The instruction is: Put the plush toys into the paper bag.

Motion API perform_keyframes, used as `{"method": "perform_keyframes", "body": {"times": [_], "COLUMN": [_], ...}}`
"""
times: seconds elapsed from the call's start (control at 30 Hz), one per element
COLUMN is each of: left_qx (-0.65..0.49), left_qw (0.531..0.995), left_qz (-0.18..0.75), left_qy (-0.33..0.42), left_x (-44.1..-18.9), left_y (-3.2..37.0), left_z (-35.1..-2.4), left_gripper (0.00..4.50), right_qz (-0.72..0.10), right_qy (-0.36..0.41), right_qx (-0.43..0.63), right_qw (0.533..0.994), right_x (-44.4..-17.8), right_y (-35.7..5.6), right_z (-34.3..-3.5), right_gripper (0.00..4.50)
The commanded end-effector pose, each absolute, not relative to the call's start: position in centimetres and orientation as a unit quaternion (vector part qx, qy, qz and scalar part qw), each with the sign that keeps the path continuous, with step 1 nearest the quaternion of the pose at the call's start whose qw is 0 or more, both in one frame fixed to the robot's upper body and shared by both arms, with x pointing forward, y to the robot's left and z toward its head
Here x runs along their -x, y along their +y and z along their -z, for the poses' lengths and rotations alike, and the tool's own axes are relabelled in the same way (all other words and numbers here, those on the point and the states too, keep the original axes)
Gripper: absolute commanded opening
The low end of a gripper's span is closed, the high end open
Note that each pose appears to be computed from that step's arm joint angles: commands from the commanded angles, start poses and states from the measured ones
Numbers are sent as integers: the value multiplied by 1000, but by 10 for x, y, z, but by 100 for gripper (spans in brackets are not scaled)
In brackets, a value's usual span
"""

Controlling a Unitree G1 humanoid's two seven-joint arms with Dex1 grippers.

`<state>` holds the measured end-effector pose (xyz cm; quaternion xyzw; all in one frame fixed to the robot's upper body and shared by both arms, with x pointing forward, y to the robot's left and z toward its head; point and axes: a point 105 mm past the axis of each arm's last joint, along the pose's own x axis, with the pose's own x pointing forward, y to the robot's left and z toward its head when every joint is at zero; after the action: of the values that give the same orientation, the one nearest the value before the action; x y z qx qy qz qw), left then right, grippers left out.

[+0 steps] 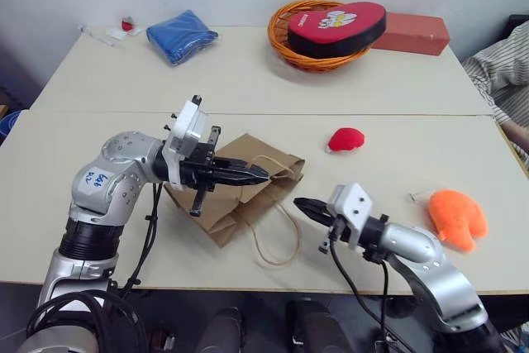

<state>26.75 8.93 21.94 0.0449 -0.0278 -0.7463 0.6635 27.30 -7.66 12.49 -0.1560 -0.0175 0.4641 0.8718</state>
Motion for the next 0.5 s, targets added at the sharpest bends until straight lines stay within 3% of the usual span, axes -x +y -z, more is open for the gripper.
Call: {"method": "perform_keyframes", "body": {"times": [0.03,0.5], "left_qx": [-45,-30], "left_qw": [662,672], "left_qz": [747,738], "left_qy": [-46,-58], "left_x": [-258,-262], "left_y": [87,80], "left_z": [-227,-234], "left_gripper": [0,0], "right_qz": [-490,-511], "right_qy": [-46,-27], "right_qx": [171,188], "right_qw": [854,838], "right_x": [-279,-309], "right_y": [-59,-25], "right_z": [-133,-117], "right_gripper": [3,3]}}
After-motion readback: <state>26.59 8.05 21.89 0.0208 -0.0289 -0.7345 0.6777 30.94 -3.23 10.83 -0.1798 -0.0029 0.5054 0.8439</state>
